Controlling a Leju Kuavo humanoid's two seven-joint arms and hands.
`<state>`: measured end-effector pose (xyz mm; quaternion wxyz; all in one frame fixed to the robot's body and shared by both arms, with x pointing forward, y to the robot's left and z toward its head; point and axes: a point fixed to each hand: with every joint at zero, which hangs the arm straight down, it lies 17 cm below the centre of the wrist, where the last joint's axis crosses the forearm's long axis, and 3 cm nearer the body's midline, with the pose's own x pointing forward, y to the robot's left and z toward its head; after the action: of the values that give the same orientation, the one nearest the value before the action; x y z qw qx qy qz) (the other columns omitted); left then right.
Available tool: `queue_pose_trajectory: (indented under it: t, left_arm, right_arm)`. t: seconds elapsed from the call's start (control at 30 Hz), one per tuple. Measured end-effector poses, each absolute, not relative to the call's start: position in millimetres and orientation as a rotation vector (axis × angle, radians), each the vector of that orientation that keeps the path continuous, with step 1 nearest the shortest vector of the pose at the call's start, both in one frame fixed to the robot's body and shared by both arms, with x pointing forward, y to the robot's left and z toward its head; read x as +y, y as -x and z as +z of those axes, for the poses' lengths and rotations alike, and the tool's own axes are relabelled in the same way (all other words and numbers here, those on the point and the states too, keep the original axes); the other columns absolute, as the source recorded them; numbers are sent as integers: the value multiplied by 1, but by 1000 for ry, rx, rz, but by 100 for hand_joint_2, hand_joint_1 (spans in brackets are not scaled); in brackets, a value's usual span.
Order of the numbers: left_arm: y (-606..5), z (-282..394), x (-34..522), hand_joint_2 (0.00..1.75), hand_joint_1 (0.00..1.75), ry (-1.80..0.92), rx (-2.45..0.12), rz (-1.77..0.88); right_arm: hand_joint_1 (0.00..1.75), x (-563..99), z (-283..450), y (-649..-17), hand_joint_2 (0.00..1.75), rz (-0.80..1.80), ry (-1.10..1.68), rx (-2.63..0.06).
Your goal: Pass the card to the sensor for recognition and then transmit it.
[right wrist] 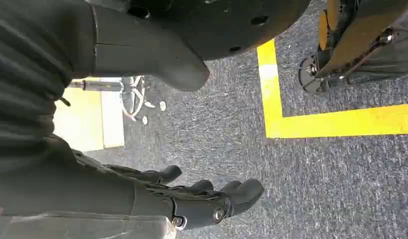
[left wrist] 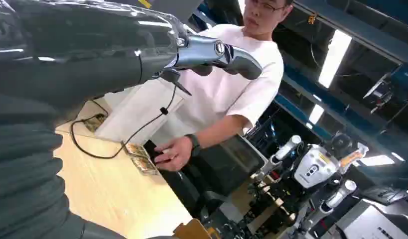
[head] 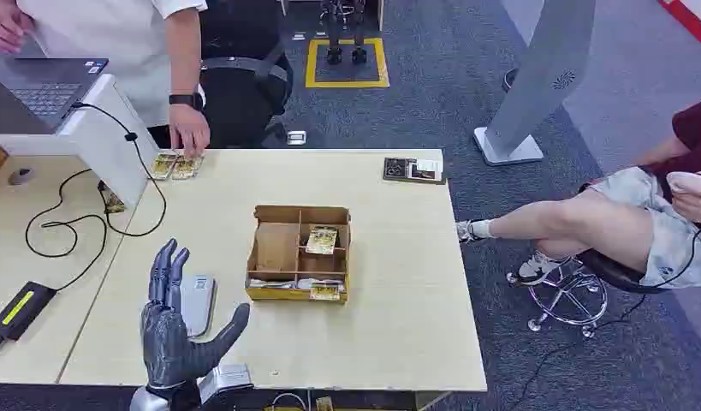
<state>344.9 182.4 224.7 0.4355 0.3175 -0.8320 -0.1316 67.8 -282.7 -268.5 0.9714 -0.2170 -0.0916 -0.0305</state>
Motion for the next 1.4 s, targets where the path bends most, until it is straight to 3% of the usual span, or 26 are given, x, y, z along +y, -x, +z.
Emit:
queue_pose_trajectory:
  t: [0.97, 1.4]
  left_arm:
    - [-353, 224, 211, 175, 0, -971, -1997, -346]
    - [-354, 224, 255, 175, 0, -926, -1963, -118]
  right_arm:
    - [0, -282, -268, -69, 175, -38, 437, -188]
    - [0, -283, -268, -68, 175, -37, 451, -183]
